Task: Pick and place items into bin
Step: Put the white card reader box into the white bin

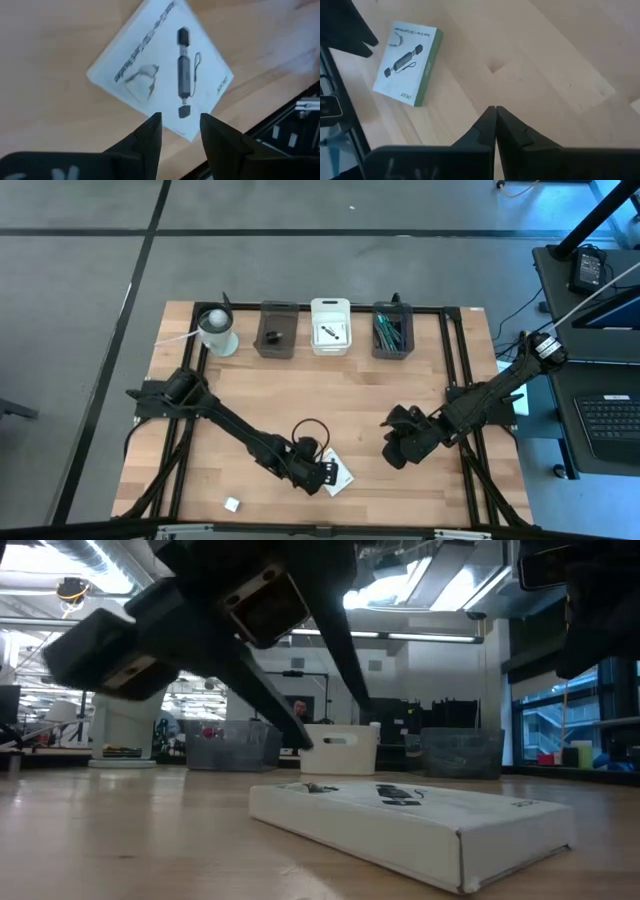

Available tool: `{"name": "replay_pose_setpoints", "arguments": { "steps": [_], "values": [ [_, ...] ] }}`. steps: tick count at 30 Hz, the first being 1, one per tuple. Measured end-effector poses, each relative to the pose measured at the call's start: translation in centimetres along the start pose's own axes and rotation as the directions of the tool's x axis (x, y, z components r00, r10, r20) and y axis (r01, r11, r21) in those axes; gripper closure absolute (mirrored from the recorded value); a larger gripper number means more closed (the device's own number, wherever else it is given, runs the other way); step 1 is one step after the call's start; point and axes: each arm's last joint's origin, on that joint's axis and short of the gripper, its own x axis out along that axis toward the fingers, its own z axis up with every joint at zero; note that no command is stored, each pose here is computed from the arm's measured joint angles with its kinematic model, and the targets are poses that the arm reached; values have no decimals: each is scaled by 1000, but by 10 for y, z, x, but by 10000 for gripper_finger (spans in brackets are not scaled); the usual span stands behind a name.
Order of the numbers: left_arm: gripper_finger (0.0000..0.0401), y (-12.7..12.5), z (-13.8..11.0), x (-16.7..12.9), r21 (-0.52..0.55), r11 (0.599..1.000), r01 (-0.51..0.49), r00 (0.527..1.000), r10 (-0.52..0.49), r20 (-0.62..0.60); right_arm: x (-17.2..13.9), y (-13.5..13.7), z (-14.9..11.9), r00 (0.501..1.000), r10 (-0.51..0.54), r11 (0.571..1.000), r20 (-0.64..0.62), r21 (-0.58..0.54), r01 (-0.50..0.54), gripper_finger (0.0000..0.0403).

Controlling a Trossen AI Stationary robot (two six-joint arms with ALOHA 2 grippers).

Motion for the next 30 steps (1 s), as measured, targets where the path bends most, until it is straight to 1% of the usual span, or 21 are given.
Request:
{"name": "replay_pose_setpoints", "arguments": {
  "steps": [3,6,9,11,14,18,22,26,30],
  "values": [
    [278,3,-3,1,-48,999,-6,1000,7,20,0,1,0,1000,5,999,3,-37,-5,389],
    [284,3,-7,-3,-82,996,15,999,-11,44,4,3,-1,1000,8,998,4,-58,-8,387],
    [288,4,-10,-4,-96,995,9,1000,-6,29,17,9,-3,1000,20,997,6,-80,-20,387],
    [291,5,-11,-4,-108,994,4,1000,-1,24,31,17,-6,998,56,992,-13,-109,-57,387],
    [294,6,-12,-3,-116,993,-6,1000,8,20,55,27,-10,988,129,981,-86,-134,-140,386],
    [299,7,-11,-3,-118,993,-22,1000,22,2,78,34,-6,968,219,970,-125,-79,-230,384],
    [304,11,-11,-3,-150,986,-67,998,68,3,89,37,6,946,298,952,-130,-33,-304,362],
    [307,13,-10,-3,-154,984,-88,996,90,8,95,35,16,942,319,947,-106,-3,-321,328],
    [305,14,-7,-3,-154,983,-99,994,103,23,97,32,22,944,317,948,-91,12,-317,299]
  ]
}}
